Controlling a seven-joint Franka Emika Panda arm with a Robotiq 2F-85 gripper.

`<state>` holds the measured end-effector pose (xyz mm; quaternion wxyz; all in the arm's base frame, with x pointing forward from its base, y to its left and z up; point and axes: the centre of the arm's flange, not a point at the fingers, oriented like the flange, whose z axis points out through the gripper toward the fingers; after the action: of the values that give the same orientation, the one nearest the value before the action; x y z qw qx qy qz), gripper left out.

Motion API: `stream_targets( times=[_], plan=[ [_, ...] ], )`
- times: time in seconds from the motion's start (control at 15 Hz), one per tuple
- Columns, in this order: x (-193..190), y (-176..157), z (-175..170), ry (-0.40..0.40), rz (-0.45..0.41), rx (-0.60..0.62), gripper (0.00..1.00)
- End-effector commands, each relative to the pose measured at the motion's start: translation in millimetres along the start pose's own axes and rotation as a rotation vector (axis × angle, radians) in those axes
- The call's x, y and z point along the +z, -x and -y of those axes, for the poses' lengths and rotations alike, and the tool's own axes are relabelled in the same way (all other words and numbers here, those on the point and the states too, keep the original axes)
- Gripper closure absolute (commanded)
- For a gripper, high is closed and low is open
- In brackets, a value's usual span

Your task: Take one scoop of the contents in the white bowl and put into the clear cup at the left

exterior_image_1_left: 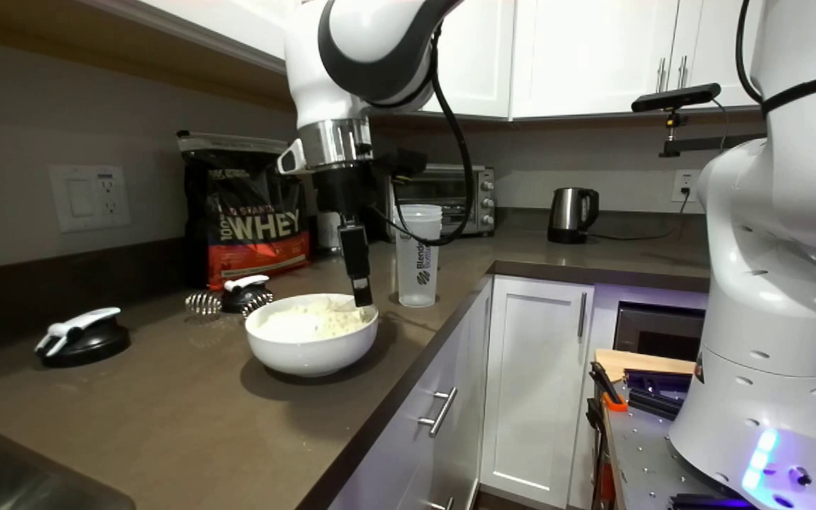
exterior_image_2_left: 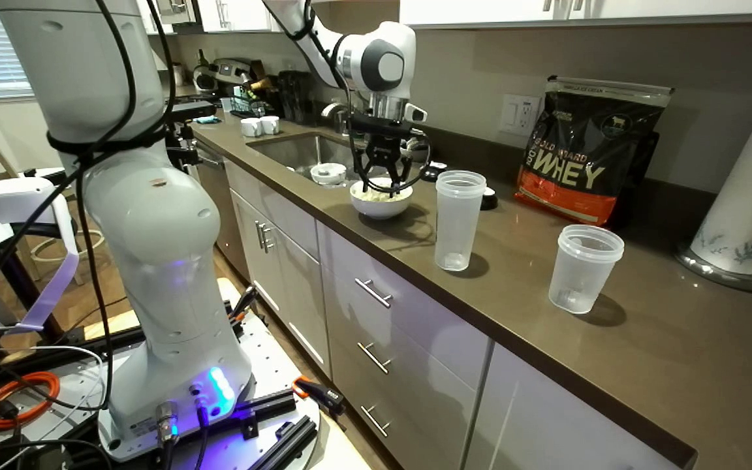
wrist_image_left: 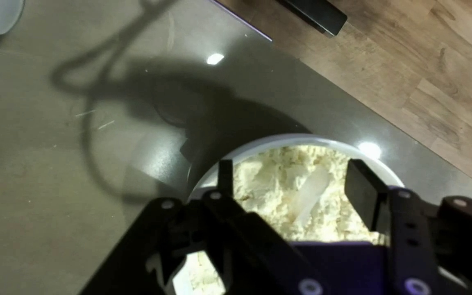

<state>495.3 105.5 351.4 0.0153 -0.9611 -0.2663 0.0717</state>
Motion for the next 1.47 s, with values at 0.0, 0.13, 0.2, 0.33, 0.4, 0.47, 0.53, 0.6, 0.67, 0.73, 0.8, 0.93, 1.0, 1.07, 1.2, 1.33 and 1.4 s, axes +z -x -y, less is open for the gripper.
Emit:
stream_targets(
  times=[0.0, 0.13, 0.2, 0.33, 0.4, 0.47, 0.53, 0.6, 0.67, 0.73, 0.8, 0.93, 1.0, 1.07, 1.2, 1.33, 1.4],
  plan=[
    [-2.3, -7.3, -8.2, 0.022, 0.001, -0.015, 0.56],
    [-2.9, -8.4, -9.0, 0.024, 0.000, -0.014, 0.55],
    [-2.7, -9.1, -9.1, 0.023, 0.000, -0.014, 0.49],
    [-1.9, -10.7, -8.8, 0.024, 0.002, -0.016, 0.46],
    [-1.1, -11.3, -8.8, 0.023, 0.003, -0.017, 0.44],
    [-0.1, -11.8, -8.7, 0.022, 0.004, -0.016, 0.45],
    [0.9, -12.4, -8.7, 0.021, 0.006, -0.017, 0.47],
    [1.5, -12.7, -8.5, 0.020, 0.008, -0.017, 0.51],
    [2.0, -12.9, -8.5, 0.020, 0.009, -0.018, 0.58],
    [2.3, -13.2, -8.7, 0.020, 0.010, -0.018, 0.70],
    [2.5, -13.4, -8.8, 0.020, 0.011, -0.018, 0.73],
    [2.4, -13.7, -8.9, 0.020, 0.011, -0.018, 0.76],
    [2.3, -13.9, -9.1, 0.020, 0.012, -0.018, 0.78],
    [2.3, -14.1, -9.3, 0.021, 0.012, -0.019, 0.70],
    [1.9, -15.0, -9.7, 0.022, 0.012, -0.019, 0.63],
    [1.1, -15.7, -10.2, 0.026, 0.014, -0.020, 0.80],
    [0.8, -15.9, -10.1, 0.027, 0.014, -0.022, 0.82]
  ],
)
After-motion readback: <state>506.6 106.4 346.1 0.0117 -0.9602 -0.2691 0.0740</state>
